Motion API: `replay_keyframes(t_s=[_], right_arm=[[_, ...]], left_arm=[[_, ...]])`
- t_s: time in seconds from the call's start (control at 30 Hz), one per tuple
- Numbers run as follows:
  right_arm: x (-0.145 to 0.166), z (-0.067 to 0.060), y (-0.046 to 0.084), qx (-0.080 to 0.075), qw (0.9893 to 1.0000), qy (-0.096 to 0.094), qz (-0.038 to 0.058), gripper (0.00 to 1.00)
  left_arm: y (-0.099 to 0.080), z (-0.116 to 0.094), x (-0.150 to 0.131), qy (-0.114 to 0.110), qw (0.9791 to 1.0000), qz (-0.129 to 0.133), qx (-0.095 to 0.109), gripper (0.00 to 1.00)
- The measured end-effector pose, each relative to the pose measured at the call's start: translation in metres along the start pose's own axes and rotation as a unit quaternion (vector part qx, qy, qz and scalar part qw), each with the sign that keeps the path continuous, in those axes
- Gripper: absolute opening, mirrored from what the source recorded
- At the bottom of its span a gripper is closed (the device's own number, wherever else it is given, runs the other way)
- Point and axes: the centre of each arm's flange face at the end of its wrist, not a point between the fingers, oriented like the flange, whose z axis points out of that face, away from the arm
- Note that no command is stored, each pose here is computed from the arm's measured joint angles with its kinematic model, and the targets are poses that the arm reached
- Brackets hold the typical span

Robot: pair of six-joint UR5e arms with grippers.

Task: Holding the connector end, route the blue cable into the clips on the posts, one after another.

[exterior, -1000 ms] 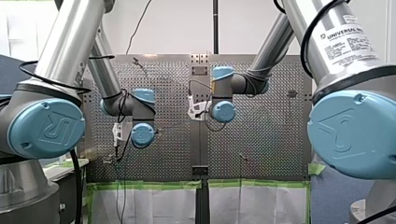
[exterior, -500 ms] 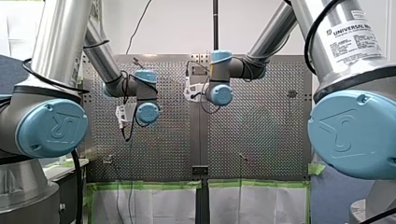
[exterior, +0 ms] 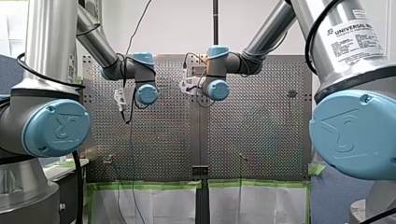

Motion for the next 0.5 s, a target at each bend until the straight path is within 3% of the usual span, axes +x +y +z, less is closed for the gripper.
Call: replay_keyframes(t_s=[0.23, 0.37, 0.5], right_arm=[[0.017, 0.012, -0.013, 0.011, 0.9997, 0.014, 0.0173, 0.0], [0.023, 0.02, -0.019, 0.016, 0.9995, 0.016, 0.021, 0.0], [0.018, 0.028, -0.029, 0.023, 0.9995, 0.005, 0.0216, 0.0]], left_arm=[[0.001, 0.0, -0.033, -0.008, 0.9999, -0.006, -0.003, 0.0], [0.0, 0.003, -0.054, -0.017, 0.9998, -0.013, -0.006, 0.0], [0.002, 0.004, -0.076, -0.025, 0.9995, -0.017, -0.009, 0.0]])
